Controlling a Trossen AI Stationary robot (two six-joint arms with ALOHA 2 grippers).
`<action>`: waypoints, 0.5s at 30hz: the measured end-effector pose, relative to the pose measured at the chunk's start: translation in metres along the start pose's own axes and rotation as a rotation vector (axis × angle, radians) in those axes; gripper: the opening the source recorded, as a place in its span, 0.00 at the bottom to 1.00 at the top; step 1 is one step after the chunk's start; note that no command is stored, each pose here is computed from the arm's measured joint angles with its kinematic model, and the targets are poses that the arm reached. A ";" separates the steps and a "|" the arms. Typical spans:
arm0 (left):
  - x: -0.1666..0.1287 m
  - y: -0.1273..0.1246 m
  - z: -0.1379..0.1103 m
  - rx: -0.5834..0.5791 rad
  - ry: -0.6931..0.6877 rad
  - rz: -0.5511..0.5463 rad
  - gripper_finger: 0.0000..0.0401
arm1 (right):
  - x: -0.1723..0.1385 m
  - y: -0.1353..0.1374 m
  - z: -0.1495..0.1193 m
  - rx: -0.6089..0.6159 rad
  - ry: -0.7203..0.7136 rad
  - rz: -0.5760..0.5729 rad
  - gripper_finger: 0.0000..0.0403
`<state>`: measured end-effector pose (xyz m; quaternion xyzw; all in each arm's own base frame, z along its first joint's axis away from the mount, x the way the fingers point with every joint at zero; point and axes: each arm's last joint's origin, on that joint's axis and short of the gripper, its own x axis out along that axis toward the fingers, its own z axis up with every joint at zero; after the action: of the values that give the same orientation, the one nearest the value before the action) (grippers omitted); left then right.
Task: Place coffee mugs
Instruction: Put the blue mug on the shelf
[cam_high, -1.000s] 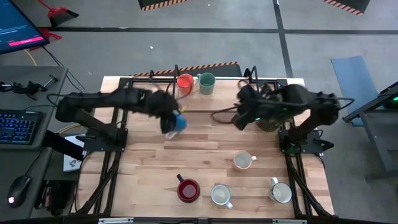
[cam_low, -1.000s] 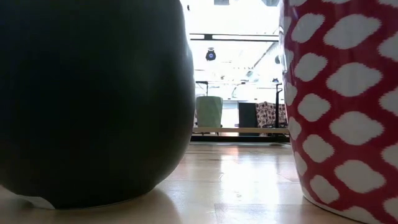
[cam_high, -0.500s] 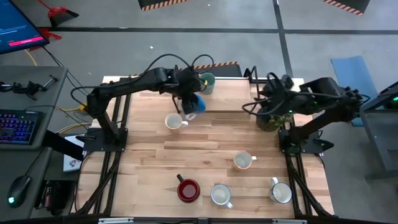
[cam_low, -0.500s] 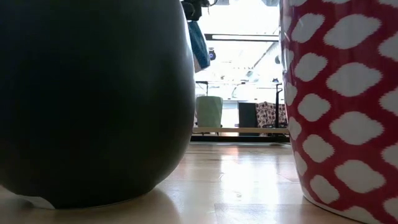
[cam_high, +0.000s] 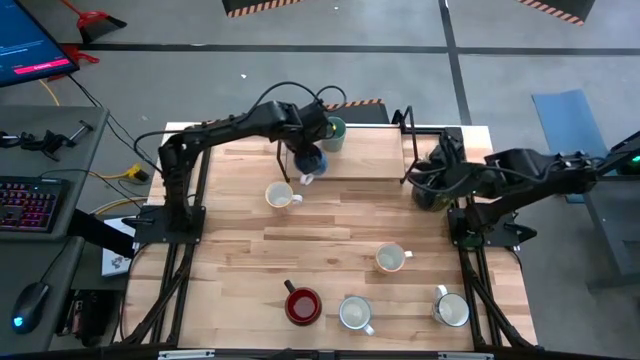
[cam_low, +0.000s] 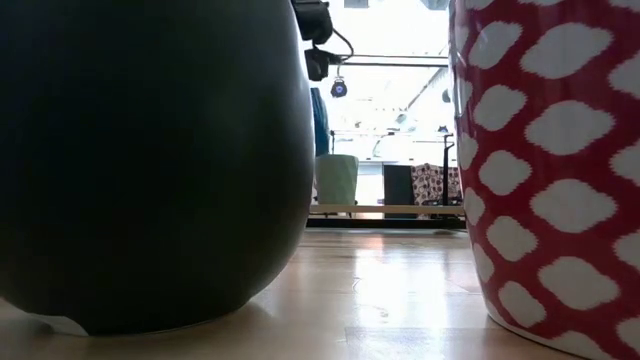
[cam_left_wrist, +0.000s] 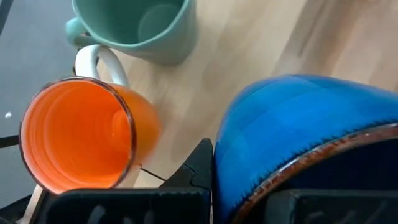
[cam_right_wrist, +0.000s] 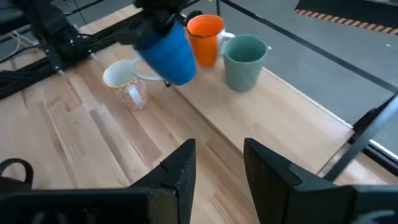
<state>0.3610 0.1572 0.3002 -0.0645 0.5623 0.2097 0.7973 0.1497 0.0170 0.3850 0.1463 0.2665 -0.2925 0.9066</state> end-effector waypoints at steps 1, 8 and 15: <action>0.001 0.001 0.001 -0.003 0.007 0.007 0.01 | 0.003 0.000 -0.004 -0.003 0.003 -0.003 0.28; 0.018 0.007 0.004 0.000 0.101 0.049 0.01 | 0.025 -0.004 -0.036 0.021 0.078 -0.050 0.28; 0.021 0.008 0.003 0.000 0.123 0.067 0.01 | 0.038 -0.002 -0.050 0.049 0.091 -0.028 0.28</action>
<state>0.3660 0.1713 0.2830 -0.0584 0.6121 0.2319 0.7537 0.1546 0.0194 0.3229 0.1778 0.3022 -0.3048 0.8855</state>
